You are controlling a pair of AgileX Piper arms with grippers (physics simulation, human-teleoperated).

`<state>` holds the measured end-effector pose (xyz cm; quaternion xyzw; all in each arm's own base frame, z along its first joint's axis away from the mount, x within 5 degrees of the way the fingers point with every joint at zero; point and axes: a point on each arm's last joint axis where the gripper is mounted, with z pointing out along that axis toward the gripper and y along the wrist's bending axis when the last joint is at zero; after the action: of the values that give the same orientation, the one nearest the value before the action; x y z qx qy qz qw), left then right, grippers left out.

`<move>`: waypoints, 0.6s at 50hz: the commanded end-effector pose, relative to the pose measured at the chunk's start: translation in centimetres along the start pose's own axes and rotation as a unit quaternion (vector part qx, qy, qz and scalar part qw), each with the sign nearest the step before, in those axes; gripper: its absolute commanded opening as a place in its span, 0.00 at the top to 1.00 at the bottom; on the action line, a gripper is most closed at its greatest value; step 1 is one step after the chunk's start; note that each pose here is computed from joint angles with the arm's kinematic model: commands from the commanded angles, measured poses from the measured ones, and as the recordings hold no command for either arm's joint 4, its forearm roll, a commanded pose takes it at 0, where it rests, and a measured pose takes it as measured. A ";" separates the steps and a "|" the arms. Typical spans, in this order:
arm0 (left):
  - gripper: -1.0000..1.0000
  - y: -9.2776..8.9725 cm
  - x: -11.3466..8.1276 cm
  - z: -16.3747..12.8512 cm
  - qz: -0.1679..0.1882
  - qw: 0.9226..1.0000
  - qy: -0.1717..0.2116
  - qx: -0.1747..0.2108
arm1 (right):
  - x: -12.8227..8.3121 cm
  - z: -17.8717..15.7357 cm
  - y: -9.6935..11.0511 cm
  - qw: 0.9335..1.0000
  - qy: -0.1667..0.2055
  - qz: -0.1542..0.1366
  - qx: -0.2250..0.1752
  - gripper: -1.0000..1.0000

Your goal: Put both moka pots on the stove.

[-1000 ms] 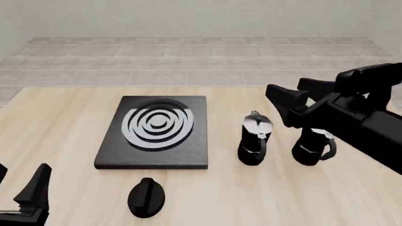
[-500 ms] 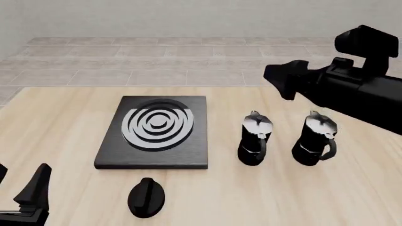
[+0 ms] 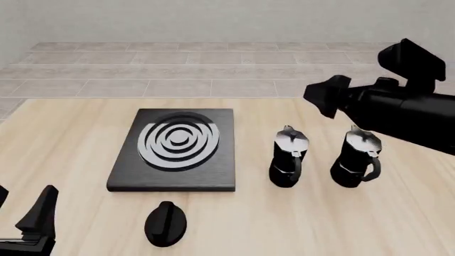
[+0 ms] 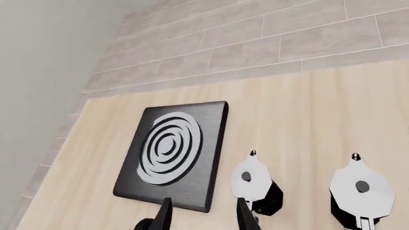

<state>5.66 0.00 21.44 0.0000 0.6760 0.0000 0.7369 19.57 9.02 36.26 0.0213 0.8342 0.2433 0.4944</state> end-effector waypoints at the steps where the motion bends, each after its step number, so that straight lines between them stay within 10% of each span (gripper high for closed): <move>1: 0.00 0.0 0.0 0.0 0.000 1.000 0.000 0.000 | 1.1 0.9 -1.3 0.999 0.018 0.025 0.025 0.00; 30: 0.00 0.0 0.0 0.0 0.000 1.000 0.000 0.000 | 2.3 4.3 -4.5 0.995 0.043 0.017 0.083 0.00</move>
<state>5.66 0.00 21.44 -0.0001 0.6760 0.0000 0.7369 22.05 7.43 32.09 0.0619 0.8650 0.1922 0.4593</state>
